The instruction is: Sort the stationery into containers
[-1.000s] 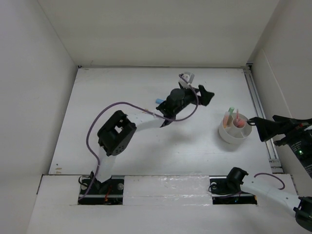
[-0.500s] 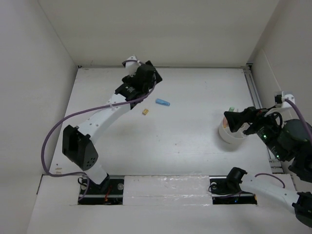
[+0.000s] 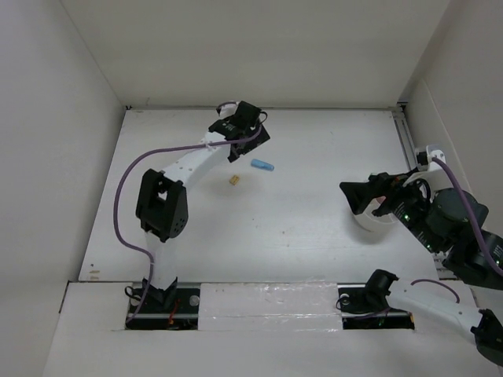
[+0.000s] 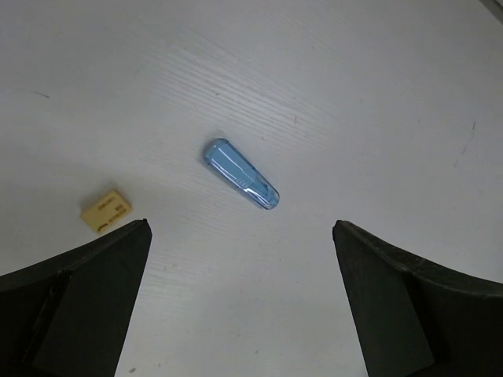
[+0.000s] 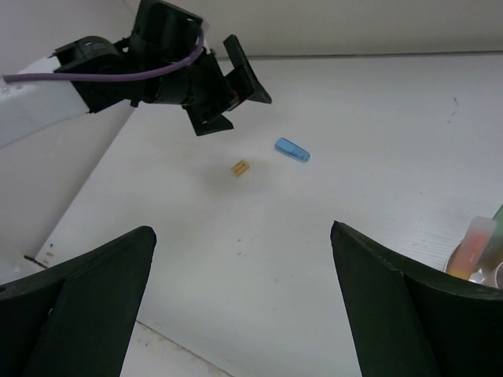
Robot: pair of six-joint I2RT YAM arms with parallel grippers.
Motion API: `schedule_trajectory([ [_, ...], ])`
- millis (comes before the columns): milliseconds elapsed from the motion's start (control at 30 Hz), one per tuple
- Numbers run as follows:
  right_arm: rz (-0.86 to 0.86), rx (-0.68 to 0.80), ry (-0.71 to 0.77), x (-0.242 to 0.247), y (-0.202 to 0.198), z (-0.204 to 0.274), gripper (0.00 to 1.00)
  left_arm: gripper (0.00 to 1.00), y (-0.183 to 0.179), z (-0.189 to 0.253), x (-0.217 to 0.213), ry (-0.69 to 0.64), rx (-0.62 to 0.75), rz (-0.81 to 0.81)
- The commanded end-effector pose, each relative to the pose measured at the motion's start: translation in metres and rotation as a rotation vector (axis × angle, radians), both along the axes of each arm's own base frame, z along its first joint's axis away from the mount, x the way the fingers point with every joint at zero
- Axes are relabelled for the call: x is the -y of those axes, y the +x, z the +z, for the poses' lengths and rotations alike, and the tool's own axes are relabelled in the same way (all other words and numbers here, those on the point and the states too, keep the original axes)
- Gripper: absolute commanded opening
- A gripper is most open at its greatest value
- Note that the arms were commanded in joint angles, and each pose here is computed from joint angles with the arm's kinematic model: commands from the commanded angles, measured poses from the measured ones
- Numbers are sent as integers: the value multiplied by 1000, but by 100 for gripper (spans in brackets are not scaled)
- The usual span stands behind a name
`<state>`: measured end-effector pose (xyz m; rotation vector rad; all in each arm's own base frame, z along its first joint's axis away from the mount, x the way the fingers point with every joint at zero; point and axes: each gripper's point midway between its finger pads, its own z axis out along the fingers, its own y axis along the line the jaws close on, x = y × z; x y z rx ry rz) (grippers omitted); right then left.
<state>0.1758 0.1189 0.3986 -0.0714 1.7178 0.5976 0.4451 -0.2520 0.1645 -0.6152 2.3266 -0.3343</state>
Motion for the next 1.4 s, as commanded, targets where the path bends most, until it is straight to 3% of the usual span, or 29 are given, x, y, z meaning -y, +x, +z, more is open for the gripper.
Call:
schedule_trajectory([
  [0,21,35,68,-4,-2,11,99,100,-7,11,26,-80,-28,6],
  [333,65,47,88,-6,-11,6,99,100,9,-50,37,-153,-181,211],
  [567,114,48,107,-12,-16,0,99,88,22,-84,22,-162,-286,326],
  [733,134,63,124,-12,-21,3,99,85,20,-97,28,-159,-334,316],
  [900,173,91,171,-11,-31,9,99,62,23,-107,32,-156,-348,304],
  [1000,203,108,189,-13,-36,13,99,62,26,-106,34,-153,-352,305],
  [1067,215,112,206,-13,-40,15,99,54,27,-110,37,-156,-361,302],
  [1267,225,118,212,-12,-43,17,98,44,17,-136,31,-104,-425,315],
  [1300,225,125,218,-10,-44,20,98,35,21,-133,25,-100,-419,328],
  [1367,235,138,217,-9,-47,22,98,30,18,-140,24,-87,-436,331],
])
